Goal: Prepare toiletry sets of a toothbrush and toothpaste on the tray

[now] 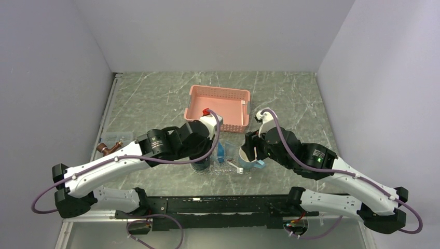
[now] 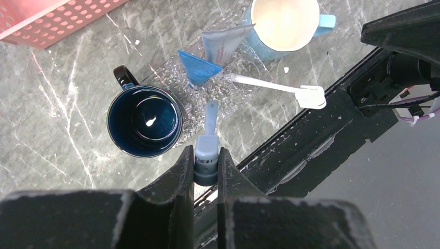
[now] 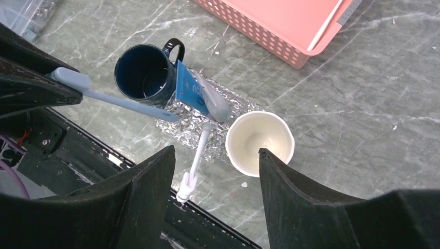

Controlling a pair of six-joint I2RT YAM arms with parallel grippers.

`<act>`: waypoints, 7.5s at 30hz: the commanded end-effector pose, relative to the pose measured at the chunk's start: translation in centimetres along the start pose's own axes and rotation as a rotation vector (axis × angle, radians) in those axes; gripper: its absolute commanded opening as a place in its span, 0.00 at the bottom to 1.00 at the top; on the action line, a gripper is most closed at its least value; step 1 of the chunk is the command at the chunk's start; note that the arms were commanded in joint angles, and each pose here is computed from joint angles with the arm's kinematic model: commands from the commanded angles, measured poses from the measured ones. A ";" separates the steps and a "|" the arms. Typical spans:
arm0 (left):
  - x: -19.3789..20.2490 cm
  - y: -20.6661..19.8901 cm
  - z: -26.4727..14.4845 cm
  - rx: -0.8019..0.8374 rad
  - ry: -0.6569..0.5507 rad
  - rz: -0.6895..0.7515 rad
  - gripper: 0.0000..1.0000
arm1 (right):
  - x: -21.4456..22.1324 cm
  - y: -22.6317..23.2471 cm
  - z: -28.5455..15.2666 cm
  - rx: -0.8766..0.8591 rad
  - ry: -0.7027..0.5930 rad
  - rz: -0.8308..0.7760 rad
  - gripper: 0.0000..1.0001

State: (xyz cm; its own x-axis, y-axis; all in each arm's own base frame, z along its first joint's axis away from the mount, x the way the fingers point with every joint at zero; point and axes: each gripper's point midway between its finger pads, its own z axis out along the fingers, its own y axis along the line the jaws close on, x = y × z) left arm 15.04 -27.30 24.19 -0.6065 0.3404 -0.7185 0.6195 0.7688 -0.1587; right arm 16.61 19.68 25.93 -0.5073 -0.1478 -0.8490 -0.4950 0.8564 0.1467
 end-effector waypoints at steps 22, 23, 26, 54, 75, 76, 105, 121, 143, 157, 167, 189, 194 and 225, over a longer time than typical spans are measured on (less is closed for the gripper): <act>0.9 -1.2 3.9 0.004 0.014 -0.055 0.00 | -0.6 -0.1 -0.2 -0.007 -0.051 0.048 0.62; 1.0 -1.1 4.0 0.001 0.014 -0.057 0.00 | -0.6 -0.1 -0.2 -0.008 -0.050 0.048 0.62; 1.2 -1.0 4.3 -0.008 0.016 -0.065 0.00 | -0.6 -0.1 -0.3 -0.008 -0.053 0.049 0.62; 1.7 0.8 5.5 -0.087 -0.082 -0.165 0.00 | -0.1 -0.6 -0.6 -0.004 -0.066 0.071 0.62; 2.6 0.6 5.0 -0.079 -0.069 -0.174 0.32 | 0.1 -0.4 -0.4 -0.009 -0.058 0.073 0.62; 2.6 0.6 5.0 -0.079 -0.069 -0.175 0.32 | 0.1 -0.4 -0.4 -0.010 -0.058 0.073 0.62; 0.4 1.6 1.2 -0.085 -0.147 -0.134 0.53 | 0.1 0.4 -0.2 -0.032 -0.018 0.070 0.64; 3.6 -1.1 1.8 0.050 0.047 -0.243 0.77 | 1.1 1.0 0.0 -0.057 0.021 0.066 0.65; 4.6 -0.6 3.5 0.266 0.092 -0.908 0.71 | 2.1 0.2 -0.4 -0.057 0.008 0.069 0.65; 5.1 0.2 4.1 0.274 0.171 -1.188 0.60 | 2.5 -0.6 -0.8 -0.041 -0.004 0.069 0.65; 6.0 0.5 5.7 0.219 0.268 -1.239 0.55 | 2.7 -0.8 -0.7 -0.031 -0.008 0.066 0.65; 5.7 2.1 7.3 0.118 0.351 -1.248 0.56 | 3.3 -1.2 -0.4 -0.017 -0.009 0.067 0.65; 5.6 2.0 7.7 0.113 0.369 -1.241 0.53 | 3.6 -1.4 -0.3 -0.013 -0.007 0.068 0.65; 5.9 2.7 9.4 0.073 0.415 -1.240 0.44 | 4.1 -2.0 -0.6 -0.001 -0.017 0.078 0.66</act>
State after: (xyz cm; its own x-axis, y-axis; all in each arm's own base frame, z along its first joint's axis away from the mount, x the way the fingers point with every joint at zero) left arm 17.24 -27.85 12.11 -0.8819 -0.4285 0.1967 -0.4565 0.6716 -0.5836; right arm 14.58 17.22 21.67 -0.5516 -0.1177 -0.8258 -0.4770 0.8567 0.1965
